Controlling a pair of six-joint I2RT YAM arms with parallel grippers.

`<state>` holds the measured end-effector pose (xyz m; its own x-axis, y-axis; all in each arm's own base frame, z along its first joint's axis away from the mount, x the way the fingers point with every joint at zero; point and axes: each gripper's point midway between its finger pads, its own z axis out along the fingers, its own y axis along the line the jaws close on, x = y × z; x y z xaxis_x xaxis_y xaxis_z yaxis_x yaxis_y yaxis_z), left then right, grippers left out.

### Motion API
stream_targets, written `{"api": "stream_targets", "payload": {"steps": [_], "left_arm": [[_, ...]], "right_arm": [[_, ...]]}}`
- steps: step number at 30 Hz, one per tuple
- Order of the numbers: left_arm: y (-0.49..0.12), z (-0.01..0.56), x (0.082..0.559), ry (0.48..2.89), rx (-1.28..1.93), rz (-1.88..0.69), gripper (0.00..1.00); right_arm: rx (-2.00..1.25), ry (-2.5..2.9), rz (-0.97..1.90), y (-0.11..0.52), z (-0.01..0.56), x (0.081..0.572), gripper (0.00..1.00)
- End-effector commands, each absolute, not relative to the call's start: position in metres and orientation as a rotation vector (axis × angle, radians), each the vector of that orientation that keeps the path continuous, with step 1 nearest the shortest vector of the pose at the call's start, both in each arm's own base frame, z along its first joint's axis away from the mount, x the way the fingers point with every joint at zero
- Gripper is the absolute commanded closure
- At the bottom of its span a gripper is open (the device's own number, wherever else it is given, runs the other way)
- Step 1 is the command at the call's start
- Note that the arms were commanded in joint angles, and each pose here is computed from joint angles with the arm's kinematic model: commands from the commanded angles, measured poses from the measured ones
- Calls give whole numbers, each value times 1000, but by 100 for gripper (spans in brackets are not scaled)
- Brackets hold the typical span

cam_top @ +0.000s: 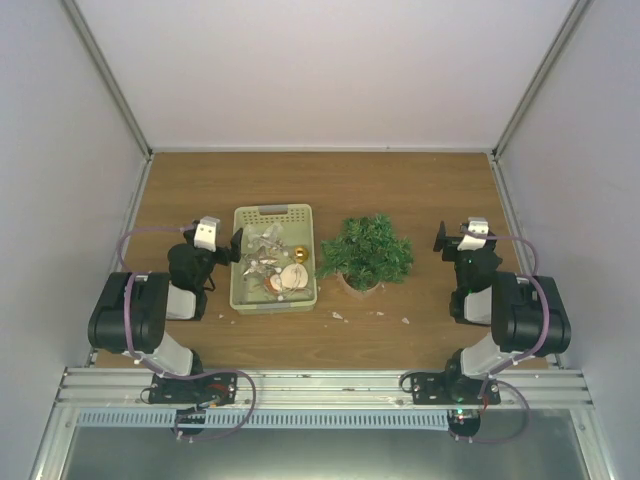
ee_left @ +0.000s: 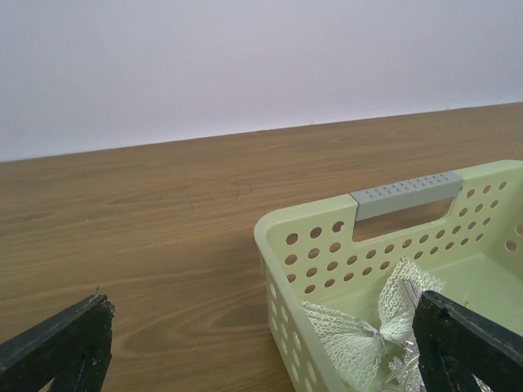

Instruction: Decorate the small christmas tree

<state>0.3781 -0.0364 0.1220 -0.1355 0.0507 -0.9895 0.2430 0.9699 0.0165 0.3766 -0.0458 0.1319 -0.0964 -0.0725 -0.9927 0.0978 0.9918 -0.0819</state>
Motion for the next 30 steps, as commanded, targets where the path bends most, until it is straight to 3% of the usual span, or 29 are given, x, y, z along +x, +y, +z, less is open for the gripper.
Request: {"api": "stream_targets", "payload": {"steps": [1, 15, 20, 30], "left_arm": [[-37, 142, 383, 1621, 236, -142, 1], [-37, 144, 383, 1620, 238, -143, 5], [-40, 164, 392, 1650, 267, -169, 1], [-92, 183, 396, 1790, 863, -291, 8]], "right_arm": [[6, 1601, -151, -44, 148, 381, 0], [4, 1604, -149, -44, 147, 381, 0], [1, 1601, -148, -43, 148, 381, 0], [-80, 1804, -80, -33, 148, 418, 0]]}}
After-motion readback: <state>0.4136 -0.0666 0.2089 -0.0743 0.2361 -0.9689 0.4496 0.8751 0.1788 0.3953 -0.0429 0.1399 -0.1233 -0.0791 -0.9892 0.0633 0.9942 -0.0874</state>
